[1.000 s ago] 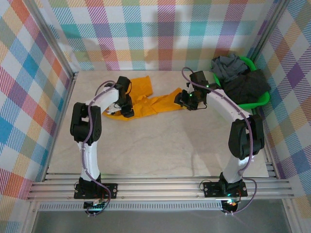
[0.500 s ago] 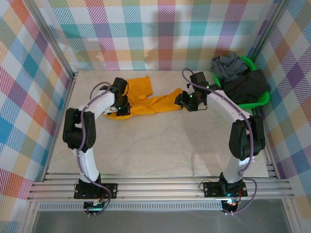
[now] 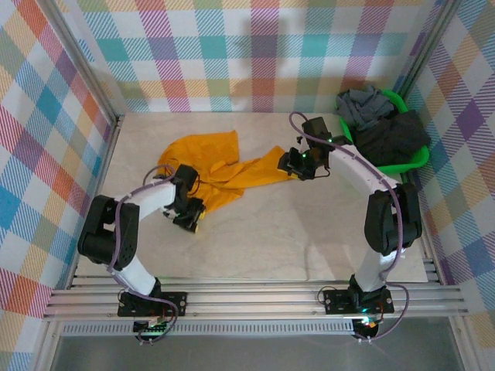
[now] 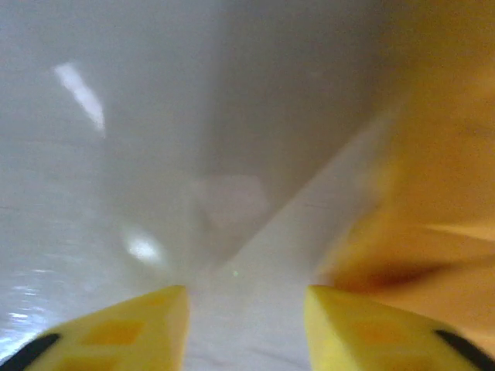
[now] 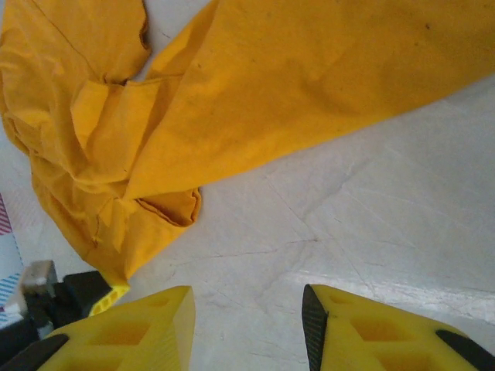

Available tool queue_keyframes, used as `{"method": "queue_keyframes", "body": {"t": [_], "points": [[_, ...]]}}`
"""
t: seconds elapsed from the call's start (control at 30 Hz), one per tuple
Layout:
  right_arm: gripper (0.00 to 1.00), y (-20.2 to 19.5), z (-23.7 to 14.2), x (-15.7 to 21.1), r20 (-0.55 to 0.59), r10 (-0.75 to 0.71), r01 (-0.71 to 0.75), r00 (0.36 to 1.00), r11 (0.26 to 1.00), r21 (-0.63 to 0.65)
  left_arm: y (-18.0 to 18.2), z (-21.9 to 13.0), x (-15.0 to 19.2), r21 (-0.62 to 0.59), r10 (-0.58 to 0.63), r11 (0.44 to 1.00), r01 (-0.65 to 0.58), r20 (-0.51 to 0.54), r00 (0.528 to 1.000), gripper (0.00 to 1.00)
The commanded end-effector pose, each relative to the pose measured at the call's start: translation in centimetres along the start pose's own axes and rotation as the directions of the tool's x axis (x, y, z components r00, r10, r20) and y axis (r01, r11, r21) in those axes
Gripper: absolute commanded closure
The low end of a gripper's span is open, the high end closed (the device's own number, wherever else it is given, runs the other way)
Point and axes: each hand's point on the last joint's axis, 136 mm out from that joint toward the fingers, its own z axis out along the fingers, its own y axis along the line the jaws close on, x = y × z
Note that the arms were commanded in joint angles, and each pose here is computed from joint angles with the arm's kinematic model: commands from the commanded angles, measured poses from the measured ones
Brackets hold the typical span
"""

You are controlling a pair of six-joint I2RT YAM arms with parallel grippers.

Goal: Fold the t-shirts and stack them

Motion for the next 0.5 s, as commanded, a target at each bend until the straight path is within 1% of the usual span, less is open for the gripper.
{"method": "queue_keyframes", "body": {"t": [0.0, 0.03, 0.1, 0.13, 0.23, 0.3, 0.33, 0.37, 0.4, 0.47], "points": [[0.58, 0.1, -0.5, 0.7, -0.016, -0.017, 0.016, 1.0, 1.0, -0.012, -0.8, -2.7, 1.1, 0.113, 0.119, 0.987, -0.118, 0.004, 0.993, 0.45], [0.58, 0.0, -0.5, 0.7, -0.016, -0.018, 0.018, 1.0, 1.0, -0.011, -1.2, -3.4, 1.2, 0.14, 0.131, 0.981, -0.132, 0.015, 0.991, 0.43], [0.58, -0.2, -0.2, 0.9, -0.023, -0.013, 0.013, 1.0, 1.0, -0.008, -2.2, -4.8, 1.1, 0.175, 0.136, 0.974, -0.141, 0.039, 0.99, 0.42], [0.58, -0.2, -0.2, 0.9, -0.023, -0.011, 0.011, 1.0, 1.0, -0.009, -2.6, -5.1, 1.0, 0.176, 0.135, 0.974, -0.142, 0.047, 0.99, 0.43], [0.58, -0.2, -0.1, 1.0, -0.026, -0.012, 0.012, 1.0, 1.0, -0.013, -5.5, -5.6, 0.7, 0.22, 0.119, 0.967, -0.129, 0.061, 0.991, 0.46], [0.58, -0.2, -0.2, 1.0, -0.024, -0.016, 0.016, 1.0, 1.0, -0.014, -8.3, -5.3, 0.7, 0.258, 0.108, 0.959, -0.117, 0.049, 0.993, 0.54], [0.58, -0.2, -0.2, 1.0, -0.024, -0.019, 0.018, 1.0, 1.0, -0.013, -9.7, -5.4, 0.6, 0.273, 0.131, 0.952, -0.142, 0.062, 0.99, 0.62], [0.58, -0.2, -0.3, 1.0, -0.024, -0.022, 0.022, 0.999, 1.0, -0.012, -11.2, -5.4, 0.5, 0.27, 0.18, 0.942, -0.197, 0.086, 0.98, 0.7], [0.58, -0.2, -0.4, 1.0, -0.023, -0.024, 0.024, 0.999, 1.0, -0.011, -11.5, -4.9, 0.2, 0.21, 0.23, 0.946, -0.246, 0.096, 0.968, 0.74], [0.58, -0.2, -0.5, 1.1, -0.021, -0.029, 0.029, 0.999, 1.0, -0.009, -11.8, -4.1, -0.2, 0.09, 0.321, 0.94, -0.328, 0.087, 0.943, 0.77]]}}
